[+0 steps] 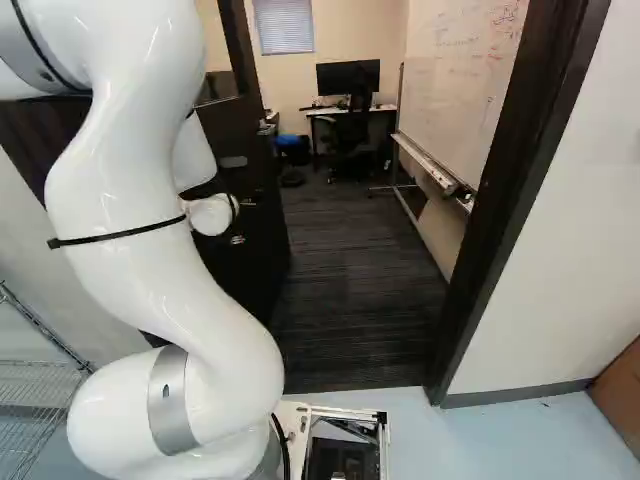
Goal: Open the door and move inside
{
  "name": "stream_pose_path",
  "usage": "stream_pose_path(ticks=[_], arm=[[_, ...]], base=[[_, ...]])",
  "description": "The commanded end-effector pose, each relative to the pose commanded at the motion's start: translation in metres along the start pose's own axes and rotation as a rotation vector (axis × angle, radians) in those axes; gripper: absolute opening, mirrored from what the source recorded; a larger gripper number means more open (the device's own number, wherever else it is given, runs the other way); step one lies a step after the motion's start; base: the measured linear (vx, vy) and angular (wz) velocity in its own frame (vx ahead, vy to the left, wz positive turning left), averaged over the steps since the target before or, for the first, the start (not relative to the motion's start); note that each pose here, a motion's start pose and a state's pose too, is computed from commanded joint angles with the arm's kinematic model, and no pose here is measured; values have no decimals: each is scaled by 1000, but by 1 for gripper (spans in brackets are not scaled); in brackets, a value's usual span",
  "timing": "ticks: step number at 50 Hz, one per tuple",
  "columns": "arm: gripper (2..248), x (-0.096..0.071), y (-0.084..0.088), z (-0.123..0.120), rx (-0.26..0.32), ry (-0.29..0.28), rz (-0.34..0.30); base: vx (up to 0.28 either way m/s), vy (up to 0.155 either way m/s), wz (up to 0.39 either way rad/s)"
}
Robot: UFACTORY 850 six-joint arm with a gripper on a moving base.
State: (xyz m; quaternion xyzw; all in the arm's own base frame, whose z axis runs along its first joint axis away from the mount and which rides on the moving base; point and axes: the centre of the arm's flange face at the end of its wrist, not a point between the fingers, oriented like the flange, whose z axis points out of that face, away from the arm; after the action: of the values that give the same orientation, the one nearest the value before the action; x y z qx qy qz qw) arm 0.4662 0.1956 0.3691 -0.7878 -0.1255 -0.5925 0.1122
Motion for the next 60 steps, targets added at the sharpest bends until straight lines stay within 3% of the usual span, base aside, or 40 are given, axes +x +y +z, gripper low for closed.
stream_pose_path(ticks=[60], arm=[[247,0,-1,1,2,1,-1]], base=[[0,0,0]])
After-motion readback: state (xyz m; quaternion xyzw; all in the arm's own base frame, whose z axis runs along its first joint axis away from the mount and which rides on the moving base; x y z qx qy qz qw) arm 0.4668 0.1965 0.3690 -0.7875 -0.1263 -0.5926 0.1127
